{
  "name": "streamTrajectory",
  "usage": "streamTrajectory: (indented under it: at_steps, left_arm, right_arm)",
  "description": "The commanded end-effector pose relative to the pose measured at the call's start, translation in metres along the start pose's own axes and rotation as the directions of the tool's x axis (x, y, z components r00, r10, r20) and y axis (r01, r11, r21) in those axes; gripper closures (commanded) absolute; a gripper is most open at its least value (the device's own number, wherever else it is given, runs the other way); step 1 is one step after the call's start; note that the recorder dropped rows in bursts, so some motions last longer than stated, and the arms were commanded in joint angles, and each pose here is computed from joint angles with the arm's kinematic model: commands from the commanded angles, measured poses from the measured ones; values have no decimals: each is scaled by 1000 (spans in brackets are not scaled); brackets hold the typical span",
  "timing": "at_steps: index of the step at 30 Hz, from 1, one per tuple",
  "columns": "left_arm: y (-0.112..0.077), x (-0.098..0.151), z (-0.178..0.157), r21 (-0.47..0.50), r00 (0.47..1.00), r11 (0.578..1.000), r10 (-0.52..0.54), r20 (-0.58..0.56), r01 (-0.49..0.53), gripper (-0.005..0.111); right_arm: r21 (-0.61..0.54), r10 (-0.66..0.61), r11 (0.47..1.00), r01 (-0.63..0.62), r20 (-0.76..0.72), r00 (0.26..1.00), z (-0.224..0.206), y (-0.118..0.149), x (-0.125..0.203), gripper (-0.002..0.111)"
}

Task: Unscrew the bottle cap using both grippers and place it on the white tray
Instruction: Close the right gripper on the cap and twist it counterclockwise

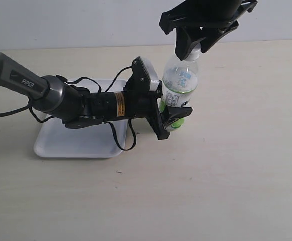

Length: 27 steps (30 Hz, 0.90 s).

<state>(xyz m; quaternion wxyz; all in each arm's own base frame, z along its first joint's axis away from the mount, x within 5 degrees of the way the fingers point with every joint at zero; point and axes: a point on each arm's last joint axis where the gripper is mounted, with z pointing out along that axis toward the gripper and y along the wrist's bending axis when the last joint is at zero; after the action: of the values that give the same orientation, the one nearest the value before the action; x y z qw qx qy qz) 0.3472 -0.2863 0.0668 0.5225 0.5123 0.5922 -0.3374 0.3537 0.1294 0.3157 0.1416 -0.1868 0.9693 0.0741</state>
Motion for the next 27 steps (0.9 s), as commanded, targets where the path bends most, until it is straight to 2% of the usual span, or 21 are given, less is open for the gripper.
streamTrajectory:
  at_steps: [1,4,12,27]
  left_arm:
    - [0,6,-1,6,998,1000,23,-60,-23,107]
    - [0,6,-1,6,998,1000,23,-60,-23,107]
    - [0,6,-1,7,998,1000,25,-60,-24,107]
    - [-1,6,-1,17,998,999,30,-63,-29,107]
  right_arm:
    - [10,-9,1000,9,10,1000,-3,0,1,89]
    - [10,-13,1000,13,10,1000,-3,0,1,108]
    - [-31,-267,963,267,23,963,-3,4,0,108]
    - [-20,-514,857,514,28,858,-3,4,1,108]
